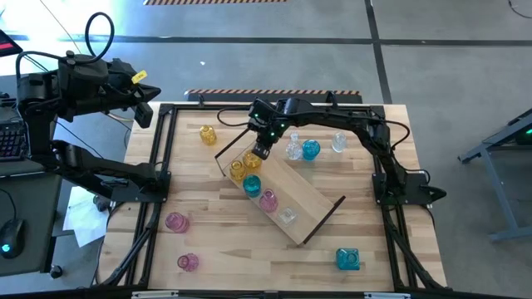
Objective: Sort vases onto shelf
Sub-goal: Put the left crystal vase on the shelf
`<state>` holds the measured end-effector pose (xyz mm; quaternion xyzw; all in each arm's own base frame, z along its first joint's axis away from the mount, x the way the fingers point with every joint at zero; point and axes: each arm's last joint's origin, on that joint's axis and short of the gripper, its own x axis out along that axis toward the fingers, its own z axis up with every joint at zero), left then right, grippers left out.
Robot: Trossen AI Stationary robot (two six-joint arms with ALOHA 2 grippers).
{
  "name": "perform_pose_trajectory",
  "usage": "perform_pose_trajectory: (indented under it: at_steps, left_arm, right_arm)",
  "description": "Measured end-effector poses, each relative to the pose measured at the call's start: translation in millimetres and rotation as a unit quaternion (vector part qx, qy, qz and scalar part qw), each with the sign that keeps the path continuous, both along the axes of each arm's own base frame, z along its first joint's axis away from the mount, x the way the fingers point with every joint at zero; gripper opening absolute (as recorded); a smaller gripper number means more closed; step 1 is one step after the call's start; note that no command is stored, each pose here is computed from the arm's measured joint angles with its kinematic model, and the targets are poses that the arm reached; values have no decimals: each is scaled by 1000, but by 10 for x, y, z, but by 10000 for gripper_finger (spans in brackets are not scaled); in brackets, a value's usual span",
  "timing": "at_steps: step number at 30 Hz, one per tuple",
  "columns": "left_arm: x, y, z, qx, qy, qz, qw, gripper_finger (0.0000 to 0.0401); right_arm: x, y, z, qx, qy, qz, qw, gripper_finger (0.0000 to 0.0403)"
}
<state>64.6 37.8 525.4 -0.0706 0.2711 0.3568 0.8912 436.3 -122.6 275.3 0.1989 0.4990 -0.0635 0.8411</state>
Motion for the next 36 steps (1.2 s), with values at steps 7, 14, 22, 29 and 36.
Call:
perform_pose_trajectory:
  at_steps: [7, 14, 22, 29, 36]
  left_arm:
    - [0, 0, 0, 0, 0, 0, 1000, 0]
    - [-43, -18, 6, 4, -3, -2, 1000, 0]
    - [-290, -125, 29, 17, -32, -2, 999, 0]
    - [-482, -208, 36, 27, -54, -1, 998, 0]
    - [-567, -245, 36, 39, -57, -7, 998, 0]
  right_arm:
    - [-109, -219, -22, -8, 23, -16, 1000, 49]
    - [-390, -517, -79, 2, 110, -55, 992, 155]
    - [-588, -740, -212, 20, 163, -95, 982, 209]
    - [-721, -826, -604, 64, 201, -148, 966, 202]
    - [-777, -864, -758, 73, 211, -183, 957, 198]
